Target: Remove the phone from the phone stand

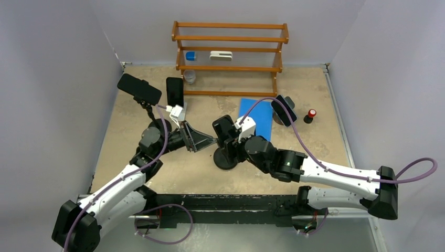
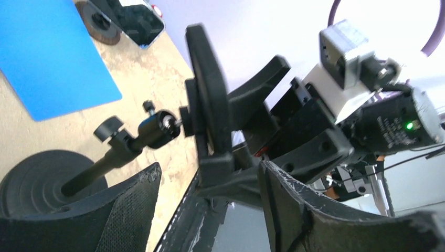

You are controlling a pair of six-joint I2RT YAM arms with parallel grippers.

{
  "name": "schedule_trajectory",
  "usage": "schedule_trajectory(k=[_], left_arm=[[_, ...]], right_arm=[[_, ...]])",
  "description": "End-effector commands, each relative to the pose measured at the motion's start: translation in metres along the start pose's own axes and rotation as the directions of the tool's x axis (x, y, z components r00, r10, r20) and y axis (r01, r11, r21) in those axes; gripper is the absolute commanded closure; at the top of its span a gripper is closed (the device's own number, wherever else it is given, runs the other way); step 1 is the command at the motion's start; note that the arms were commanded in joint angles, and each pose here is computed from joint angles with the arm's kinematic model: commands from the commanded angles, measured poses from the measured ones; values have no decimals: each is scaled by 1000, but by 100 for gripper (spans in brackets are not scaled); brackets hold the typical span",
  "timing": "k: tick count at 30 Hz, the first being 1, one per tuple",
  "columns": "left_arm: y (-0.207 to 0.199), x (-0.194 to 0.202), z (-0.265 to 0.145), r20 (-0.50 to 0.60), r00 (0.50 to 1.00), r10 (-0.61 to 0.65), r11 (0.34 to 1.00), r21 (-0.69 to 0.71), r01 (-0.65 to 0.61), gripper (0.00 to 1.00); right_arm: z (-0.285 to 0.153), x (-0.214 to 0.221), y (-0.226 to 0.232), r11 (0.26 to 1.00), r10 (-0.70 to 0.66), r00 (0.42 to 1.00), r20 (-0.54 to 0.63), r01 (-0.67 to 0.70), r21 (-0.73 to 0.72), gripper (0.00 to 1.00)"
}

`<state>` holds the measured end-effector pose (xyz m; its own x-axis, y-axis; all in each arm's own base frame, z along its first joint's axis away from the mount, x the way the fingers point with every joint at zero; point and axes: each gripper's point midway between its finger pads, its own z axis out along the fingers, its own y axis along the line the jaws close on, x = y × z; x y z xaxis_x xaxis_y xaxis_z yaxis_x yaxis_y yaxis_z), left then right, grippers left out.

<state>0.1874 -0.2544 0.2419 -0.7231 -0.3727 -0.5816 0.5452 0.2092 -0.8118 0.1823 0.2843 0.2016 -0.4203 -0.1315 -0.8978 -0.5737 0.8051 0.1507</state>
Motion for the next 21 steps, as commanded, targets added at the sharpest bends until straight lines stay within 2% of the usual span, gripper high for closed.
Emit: schedule_trajectory(k=[1, 8, 16, 21], left_arm=[[-13, -24, 9, 11, 999, 42, 999, -33, -42, 34], [-10, -17, 20, -86, 995, 57, 998, -17, -58, 37], [-10, -6, 21, -141, 988, 62, 998, 29, -58, 47], [-12, 0, 18, -156, 985, 77, 996, 62, -68, 62]], right_arm=[[-3, -35, -3, 999, -6, 997, 81, 3, 42, 100], [1, -39, 2, 999, -3, 996, 88, 0, 32, 100], [4, -39, 4, 1000, -3, 996, 86, 1, 28, 100], [4, -37, 3, 999, 10, 997, 82, -12, 32, 100]])
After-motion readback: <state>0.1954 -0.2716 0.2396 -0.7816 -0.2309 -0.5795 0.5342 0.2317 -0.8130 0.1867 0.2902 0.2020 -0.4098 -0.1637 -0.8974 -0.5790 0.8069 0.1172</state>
